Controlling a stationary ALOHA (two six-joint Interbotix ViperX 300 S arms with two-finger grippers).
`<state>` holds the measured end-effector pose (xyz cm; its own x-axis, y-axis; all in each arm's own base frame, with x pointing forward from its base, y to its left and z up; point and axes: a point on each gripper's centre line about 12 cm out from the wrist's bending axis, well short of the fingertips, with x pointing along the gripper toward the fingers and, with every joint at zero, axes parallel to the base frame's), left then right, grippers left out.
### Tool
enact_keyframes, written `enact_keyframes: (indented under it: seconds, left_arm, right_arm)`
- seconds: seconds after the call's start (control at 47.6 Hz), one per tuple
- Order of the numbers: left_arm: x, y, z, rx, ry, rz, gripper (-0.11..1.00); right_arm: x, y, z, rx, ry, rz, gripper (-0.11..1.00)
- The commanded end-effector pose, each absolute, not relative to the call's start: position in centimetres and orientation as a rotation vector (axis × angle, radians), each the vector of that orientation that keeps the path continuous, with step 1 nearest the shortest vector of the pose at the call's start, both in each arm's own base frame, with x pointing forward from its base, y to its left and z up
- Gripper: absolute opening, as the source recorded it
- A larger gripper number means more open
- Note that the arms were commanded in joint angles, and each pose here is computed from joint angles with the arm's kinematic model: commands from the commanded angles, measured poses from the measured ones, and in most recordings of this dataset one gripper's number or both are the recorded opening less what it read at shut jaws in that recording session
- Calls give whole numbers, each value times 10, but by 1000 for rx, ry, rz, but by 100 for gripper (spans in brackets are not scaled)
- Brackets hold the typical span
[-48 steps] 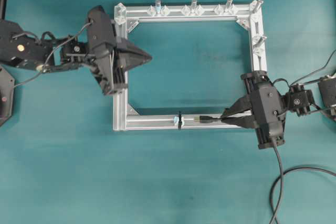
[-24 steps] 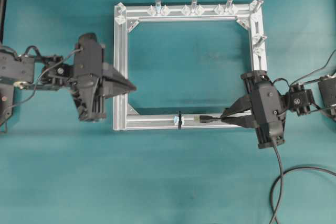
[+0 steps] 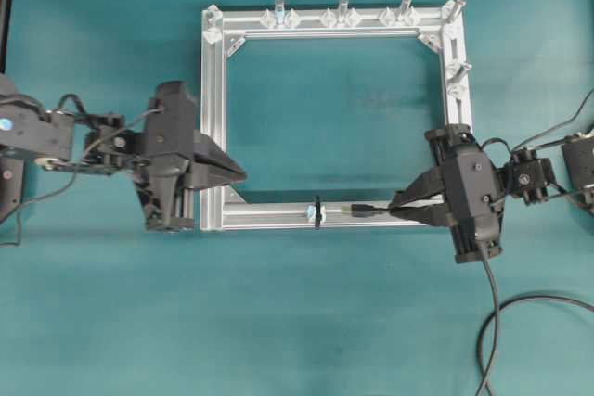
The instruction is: Insert the wire through the string loop located in the center.
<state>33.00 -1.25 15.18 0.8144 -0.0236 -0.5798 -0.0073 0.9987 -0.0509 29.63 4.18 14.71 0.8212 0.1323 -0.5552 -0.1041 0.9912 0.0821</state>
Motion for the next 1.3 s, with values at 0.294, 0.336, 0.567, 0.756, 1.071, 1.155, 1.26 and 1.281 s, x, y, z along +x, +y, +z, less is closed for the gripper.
enact_keyframes:
  seconds: [0.294,0.336,0.567,0.756,1.071,1.155,1.26,1.281]
  left_arm:
    - [349,-15,155,-46,602,-17,0]
    - [349,-15,154,-46,604,-17,0]
    - [348,-15,154,-47,604,-16,0]
    - [348,-15,154,-47,604,-16,0]
    - [348,-15,155,-46,601,-17,0]
    - [348,-15,156,-46,599,-17,0]
    - [348,-15,156,-48,598,-17,0]
    - [348,-15,156,-48,598,-17,0]
  right_arm:
    - [318,44,150,48,577,126,11]
    - [319,44,149,48,579,126,11]
    - [328,45,149,44,579,127,11]
    - [340,45,148,46,575,123,11]
    - [361,42,149,52,564,108,11]
    - [365,42,149,51,563,109,11]
    - [369,43,147,52,564,108,11]
    - [370,43,148,52,563,109,11]
